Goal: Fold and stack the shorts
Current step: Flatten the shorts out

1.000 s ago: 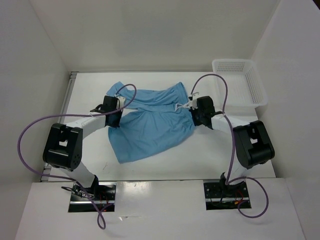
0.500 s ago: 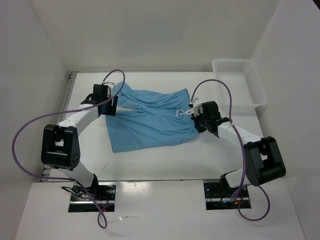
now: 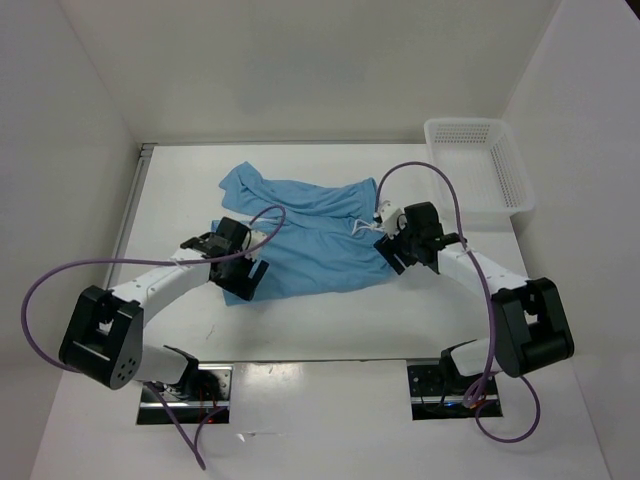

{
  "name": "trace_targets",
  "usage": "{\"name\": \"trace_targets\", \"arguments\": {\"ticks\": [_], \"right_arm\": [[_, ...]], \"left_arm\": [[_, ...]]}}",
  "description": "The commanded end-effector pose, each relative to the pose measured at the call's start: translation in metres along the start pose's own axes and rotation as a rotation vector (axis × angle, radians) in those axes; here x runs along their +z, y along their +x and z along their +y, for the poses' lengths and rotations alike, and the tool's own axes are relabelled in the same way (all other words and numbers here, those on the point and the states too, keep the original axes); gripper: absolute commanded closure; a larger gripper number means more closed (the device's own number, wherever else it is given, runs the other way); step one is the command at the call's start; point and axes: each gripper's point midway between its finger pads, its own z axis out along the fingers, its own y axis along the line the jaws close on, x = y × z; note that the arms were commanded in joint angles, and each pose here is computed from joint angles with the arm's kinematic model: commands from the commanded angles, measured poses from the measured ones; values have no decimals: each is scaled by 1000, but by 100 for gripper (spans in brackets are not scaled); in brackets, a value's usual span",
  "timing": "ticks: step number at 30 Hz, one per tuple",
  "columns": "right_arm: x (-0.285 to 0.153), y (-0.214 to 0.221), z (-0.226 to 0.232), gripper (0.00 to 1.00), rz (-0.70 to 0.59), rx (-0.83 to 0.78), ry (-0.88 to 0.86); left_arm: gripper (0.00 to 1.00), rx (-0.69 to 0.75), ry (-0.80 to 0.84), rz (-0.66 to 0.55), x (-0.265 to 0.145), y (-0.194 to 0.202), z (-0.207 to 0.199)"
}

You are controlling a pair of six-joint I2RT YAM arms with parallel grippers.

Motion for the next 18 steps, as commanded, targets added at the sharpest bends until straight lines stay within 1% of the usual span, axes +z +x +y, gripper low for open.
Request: {"name": "trace_targets", "arguments": {"ticks": [1,3,4,5,6,8,9,10,11,12,13,15,18], "right_arm": [[-17,-10,-11,20,5,-201,-17],[-20,-16,-3,17,-10,-246,-75],[-20,-12,-3,17,3,-267,-85],[-20,-12,-2,17,2,-321,-99],[-21,-10,-2,17,9,-359,-105],[-15,-7,-1,17,19,-478,-105],[-13,-9,1,17,8,-508,-104],[-10,-8,1,17,12,-529,-96],[-6,-11,3,17,5,-548,-99],[0,-15,10,17,-5,-587,-113],[4,-15,13,17,-1,-598,-113],[14,-11,23,20,6,-660,-134],[22,-9,25,34,12,-689,-131]], "left_arm": [[14,53,-29,23,10,16,-5],[14,53,-38,26,14,18,-4],[15,53,-47,35,15,19,-2],[17,53,-47,44,17,23,-2],[19,62,-43,58,18,29,-4],[29,63,-75,59,28,34,1],[35,63,-87,42,29,29,3],[43,63,-95,54,33,33,5],[65,64,-107,56,35,33,7],[77,64,-107,56,35,33,7],[86,63,-108,47,34,29,7],[100,63,-117,46,32,26,9],[100,64,-117,50,26,23,9]]}}
